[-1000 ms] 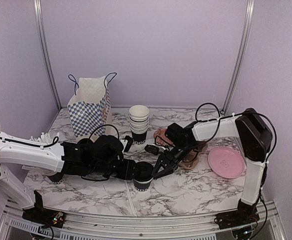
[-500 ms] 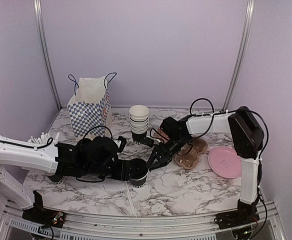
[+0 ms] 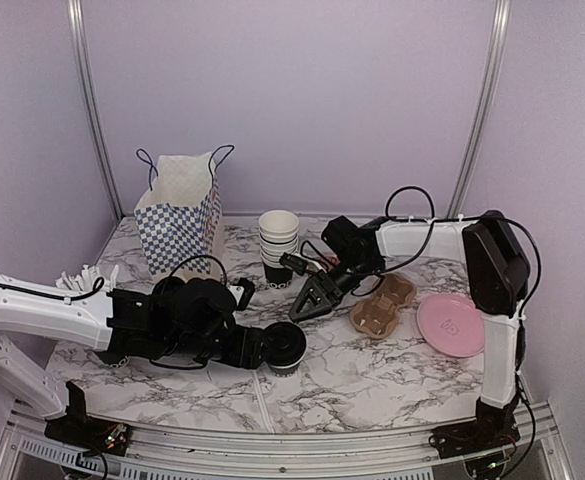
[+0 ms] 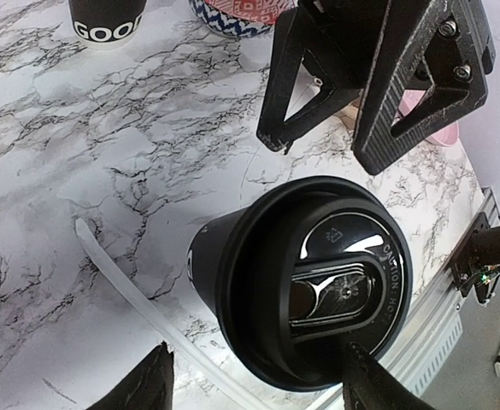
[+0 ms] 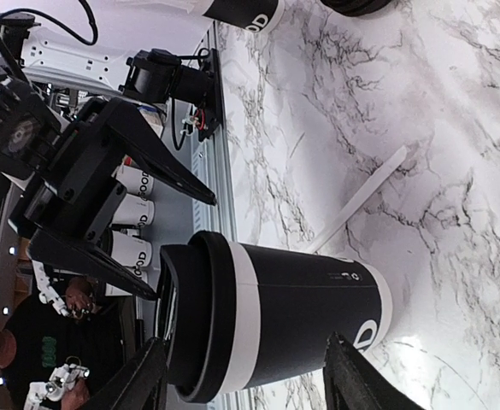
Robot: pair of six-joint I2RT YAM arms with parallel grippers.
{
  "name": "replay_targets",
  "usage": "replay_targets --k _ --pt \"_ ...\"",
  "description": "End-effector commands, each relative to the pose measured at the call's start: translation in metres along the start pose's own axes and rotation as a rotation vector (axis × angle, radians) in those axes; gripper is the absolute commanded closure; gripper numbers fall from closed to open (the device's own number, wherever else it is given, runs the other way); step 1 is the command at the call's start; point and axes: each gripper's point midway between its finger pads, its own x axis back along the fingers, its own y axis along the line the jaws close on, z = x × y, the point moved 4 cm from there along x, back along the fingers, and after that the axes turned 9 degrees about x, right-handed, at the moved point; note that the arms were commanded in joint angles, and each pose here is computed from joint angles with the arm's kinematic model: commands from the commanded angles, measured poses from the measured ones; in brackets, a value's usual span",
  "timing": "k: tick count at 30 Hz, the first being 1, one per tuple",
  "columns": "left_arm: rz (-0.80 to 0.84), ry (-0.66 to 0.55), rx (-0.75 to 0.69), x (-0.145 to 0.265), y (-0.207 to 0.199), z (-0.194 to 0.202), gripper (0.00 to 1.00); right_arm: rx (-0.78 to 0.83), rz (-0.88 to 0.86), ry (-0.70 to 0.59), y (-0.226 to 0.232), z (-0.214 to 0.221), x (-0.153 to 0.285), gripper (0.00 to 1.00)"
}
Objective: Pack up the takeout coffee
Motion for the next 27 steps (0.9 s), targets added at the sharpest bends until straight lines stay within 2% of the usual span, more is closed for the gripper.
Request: replay_targets --k 1,8,11,14,19,23,27 --pt "-0.005 -0.036 -0.035 0.006 -0.005 -0.015 0.32 0.067 0.074 -0.02 0.002 -0.009 0.017 0.39" --pt "0.021 -0.066 -0.106 0.013 -0.015 -0.025 0.32 0.108 0.14 -0.025 -0.002 -0.006 0.032 0.35" --pt "0.027 -0.078 -0.149 0.017 -0.018 -0.025 0.32 0.172 0.164 -0.013 0.003 -0.007 0.036 0.34" --pt "0.006 -0.078 -0.239 0.015 -0.014 -0.015 0.32 0.29 0.238 0.007 0.01 -0.008 0.043 0.32" --pt "-0.031 -0.16 -0.423 0.009 -0.007 0.005 0.3 0.606 0.387 0.066 0.029 -0.014 0.062 0.3" --pt "-0.013 -0.254 -0.436 0.004 -0.004 0.003 0.25 0.784 0.425 0.115 0.037 -0.017 0.062 0.26" --pt "0.016 -0.29 -0.45 -0.002 -0.001 0.006 0.23 0.87 0.381 0.186 0.045 -0.015 0.044 0.23"
